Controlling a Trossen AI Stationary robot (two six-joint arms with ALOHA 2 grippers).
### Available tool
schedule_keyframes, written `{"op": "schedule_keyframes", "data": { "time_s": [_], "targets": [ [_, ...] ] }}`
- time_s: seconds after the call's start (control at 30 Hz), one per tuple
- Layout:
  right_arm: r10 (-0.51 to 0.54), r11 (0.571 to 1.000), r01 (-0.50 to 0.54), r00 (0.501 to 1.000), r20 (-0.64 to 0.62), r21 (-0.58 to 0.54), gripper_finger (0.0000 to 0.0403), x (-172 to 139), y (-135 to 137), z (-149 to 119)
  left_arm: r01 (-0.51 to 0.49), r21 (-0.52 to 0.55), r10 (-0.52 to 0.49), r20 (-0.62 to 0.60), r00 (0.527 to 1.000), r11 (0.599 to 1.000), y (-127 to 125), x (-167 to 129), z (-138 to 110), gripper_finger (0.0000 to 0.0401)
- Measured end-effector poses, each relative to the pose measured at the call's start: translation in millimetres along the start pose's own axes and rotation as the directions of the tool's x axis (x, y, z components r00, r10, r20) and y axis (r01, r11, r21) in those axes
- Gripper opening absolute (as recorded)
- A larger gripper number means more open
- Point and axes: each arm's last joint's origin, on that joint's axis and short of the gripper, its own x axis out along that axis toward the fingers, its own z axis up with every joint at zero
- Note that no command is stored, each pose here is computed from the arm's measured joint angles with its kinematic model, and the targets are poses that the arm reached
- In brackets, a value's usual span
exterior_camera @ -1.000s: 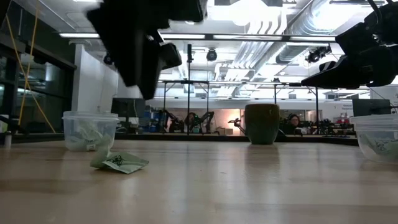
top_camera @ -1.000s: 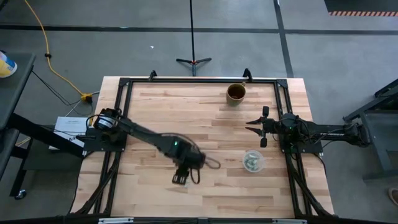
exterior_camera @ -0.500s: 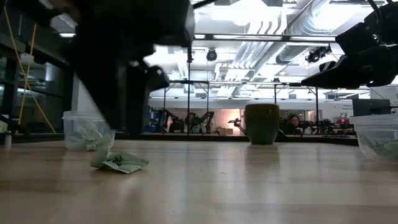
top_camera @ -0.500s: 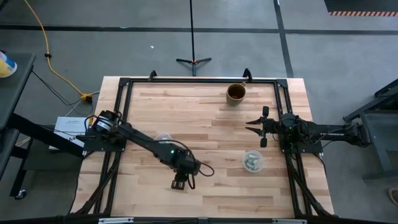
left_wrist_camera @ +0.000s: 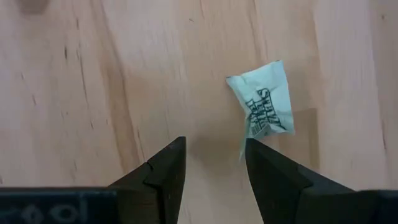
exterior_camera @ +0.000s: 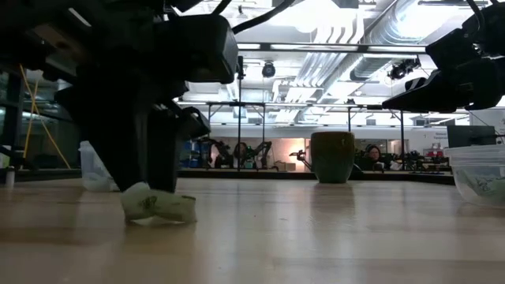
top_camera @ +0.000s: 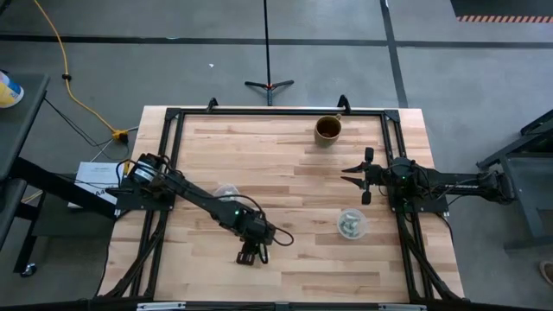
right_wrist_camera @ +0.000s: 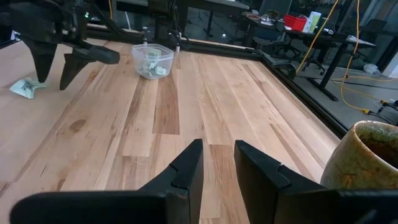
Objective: Pick and place Stevia / Truvia into bins
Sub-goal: Put the stevia packet into the square transparent container
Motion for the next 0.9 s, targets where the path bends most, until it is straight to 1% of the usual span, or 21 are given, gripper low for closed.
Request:
{"op": "schedule_keyframes", "data": {
  "time_s": [0.13,0.2,0.27,0.33,0.4,0.43,0.47,0.5,0.57,0.6,0.63,0.67,0.7,0.8,0.9],
  "targets": [
    [0.000,1.000,0.000,1.000,0.000,0.000,0.0083,0,0,0,-0.014,0.011,0.015,-0.028,0.999,1.000,0,-1,-1,0.0200],
    [0.000,1.000,0.000,1.000,0.000,0.000,0.0083,0,0,0,-0.062,0.024,0.064,-0.075,0.995,0.998,3,-6,-2,0.0200],
    [0.000,1.000,0.000,1.000,0.000,0.000,0.0083,0,0,0,-0.117,0.012,0.117,-0.120,0.986,0.993,5,-12,0,0.0200],
    [-0.001,1.000,0.001,1.000,0.000,0.000,0.0083,0,0,0,-0.147,-0.010,0.144,-0.159,0.977,0.989,8,-20,2,0.0200],
    [-0.005,1.000,0.005,1.000,-0.001,0.000,0.0083,0,0,0,-0.156,-0.031,0.150,-0.155,0.976,0.987,8,-25,8,0.0200],
    [-0.012,1.000,0.012,1.000,-0.002,0.000,0.0083,0,0,0,-0.147,-0.039,0.140,-0.142,0.980,0.988,7,-28,12,0.0200],
    [-0.020,1.000,0.020,1.000,-0.003,0.000,0.0083,0,-1,0,-0.117,-0.048,0.110,-0.121,0.986,0.992,5,-29,16,0.0200],
    [-0.027,1.000,0.027,1.000,-0.004,0.000,0.0083,0,-1,0,-0.066,-0.056,0.061,-0.092,0.994,0.996,2,-31,21,0.0200],
    [-0.034,0.999,0.034,0.999,-0.006,0.000,0.0083,0,-1,0,0.073,-0.052,-0.075,-0.028,0.997,0.996,-4,-32,30,0.0200],
    [-0.034,0.999,0.034,0.999,-0.006,0.000,0.0083,0,-1,0,0.128,-0.044,-0.128,-0.003,0.992,0.991,-6,-32,33,0.0200],
    [-0.033,0.999,0.033,0.999,-0.006,0.000,0.0083,0,-1,0,0.160,-0.037,-0.159,0.013,0.987,0.986,-8,-32,35,0.0200],
    [-0.033,0.999,0.033,0.999,-0.006,0.000,0.0083,0,-1,0,0.169,-0.032,-0.168,0.023,0.985,0.985,-10,-32,36,0.0200],
    [-0.033,0.999,0.033,0.999,-0.006,0.000,0.0083,0,-1,0,0.158,-0.032,-0.157,0.028,0.987,0.987,-11,-32,36,0.0200],
    [-0.033,0.999,0.033,0.999,-0.007,0.000,0.0083,0,-1,0,0.082,-0.043,-0.080,0.036,0.996,0.996,-10,-27,32,0.0200],
    [-0.033,0.999,0.033,0.999,-0.009,0.000,0.0083,0,-1,-1,0.103,-0.070,-0.103,0.006,0.995,0.992,-7,-18,26,0.0200]
  ]
}}
